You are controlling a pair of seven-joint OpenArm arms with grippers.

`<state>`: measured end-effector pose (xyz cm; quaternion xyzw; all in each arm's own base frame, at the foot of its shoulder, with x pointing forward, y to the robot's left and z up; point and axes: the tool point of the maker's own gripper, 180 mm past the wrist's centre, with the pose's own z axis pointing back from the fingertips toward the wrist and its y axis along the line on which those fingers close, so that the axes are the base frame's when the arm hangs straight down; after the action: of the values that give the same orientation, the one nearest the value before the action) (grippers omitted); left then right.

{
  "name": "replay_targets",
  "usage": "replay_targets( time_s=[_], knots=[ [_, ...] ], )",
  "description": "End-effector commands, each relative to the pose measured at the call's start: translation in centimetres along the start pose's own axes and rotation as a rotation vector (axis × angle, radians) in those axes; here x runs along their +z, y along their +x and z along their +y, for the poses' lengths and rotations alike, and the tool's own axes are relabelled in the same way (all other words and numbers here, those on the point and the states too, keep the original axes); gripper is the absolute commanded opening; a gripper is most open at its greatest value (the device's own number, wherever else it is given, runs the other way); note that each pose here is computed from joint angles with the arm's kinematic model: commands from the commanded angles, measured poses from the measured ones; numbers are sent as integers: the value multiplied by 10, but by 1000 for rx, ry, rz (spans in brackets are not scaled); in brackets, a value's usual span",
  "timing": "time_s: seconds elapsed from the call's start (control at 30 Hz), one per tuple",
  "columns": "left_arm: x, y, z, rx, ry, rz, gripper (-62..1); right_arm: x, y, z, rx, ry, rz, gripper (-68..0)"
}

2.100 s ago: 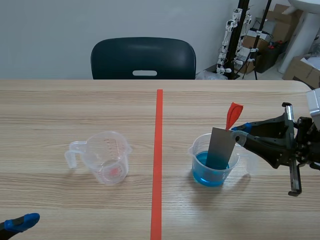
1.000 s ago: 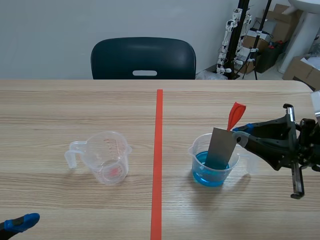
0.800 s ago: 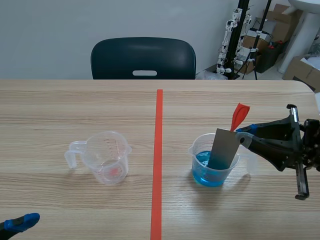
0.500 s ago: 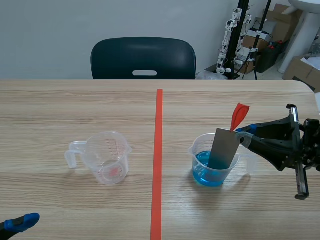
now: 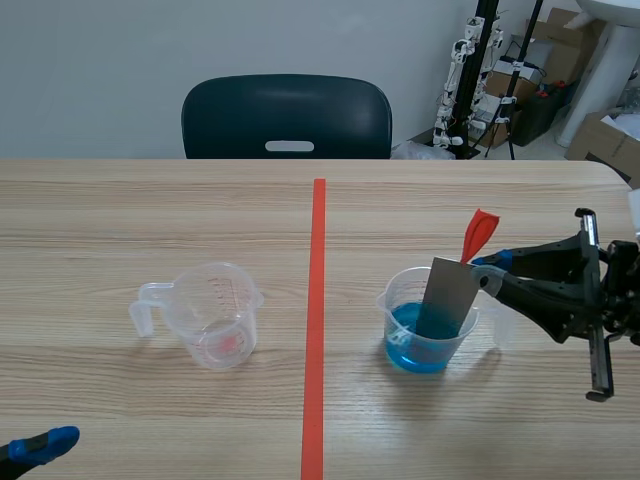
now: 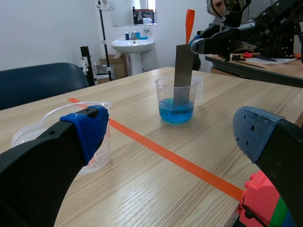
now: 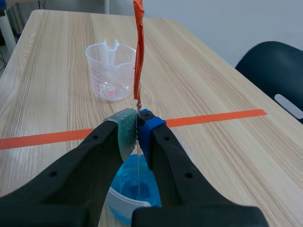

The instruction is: Do the redox reaction experiment. hold the plate still in the solution

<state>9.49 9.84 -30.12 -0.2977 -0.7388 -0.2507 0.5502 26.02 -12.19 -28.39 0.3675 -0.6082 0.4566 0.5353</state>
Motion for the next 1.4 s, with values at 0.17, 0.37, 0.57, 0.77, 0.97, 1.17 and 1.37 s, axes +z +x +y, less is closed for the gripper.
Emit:
replay_targets(
  time_s=[0.17, 0.37, 0.57, 0.77, 0.97, 1.17, 1.37],
  knots=[
    [-1, 11, 2, -6, -6, -55, -54, -3, 11, -7, 17, -10, -41, -669],
    [-1, 11, 2, -6, -6, -55, -54, -4, 11, -6, 16, -10, -41, -669],
    [-1, 11, 2, -6, -6, -55, -54, -5, 11, -6, 15, -10, -44, -669],
    [-1, 11, 2, -6, -6, -55, -54, -5, 11, -6, 15, -10, -43, -669],
    [-1, 11, 2, -6, -6, -55, -54, -5, 11, -6, 15, -10, -43, -669],
    [-1, 11, 2, -6, -6, -55, -54, -5, 11, -6, 15, -10, -43, -669],
    [-1, 11, 2, -6, -6, -55, -54, -5, 11, -6, 15, -10, -43, -669]
  ],
)
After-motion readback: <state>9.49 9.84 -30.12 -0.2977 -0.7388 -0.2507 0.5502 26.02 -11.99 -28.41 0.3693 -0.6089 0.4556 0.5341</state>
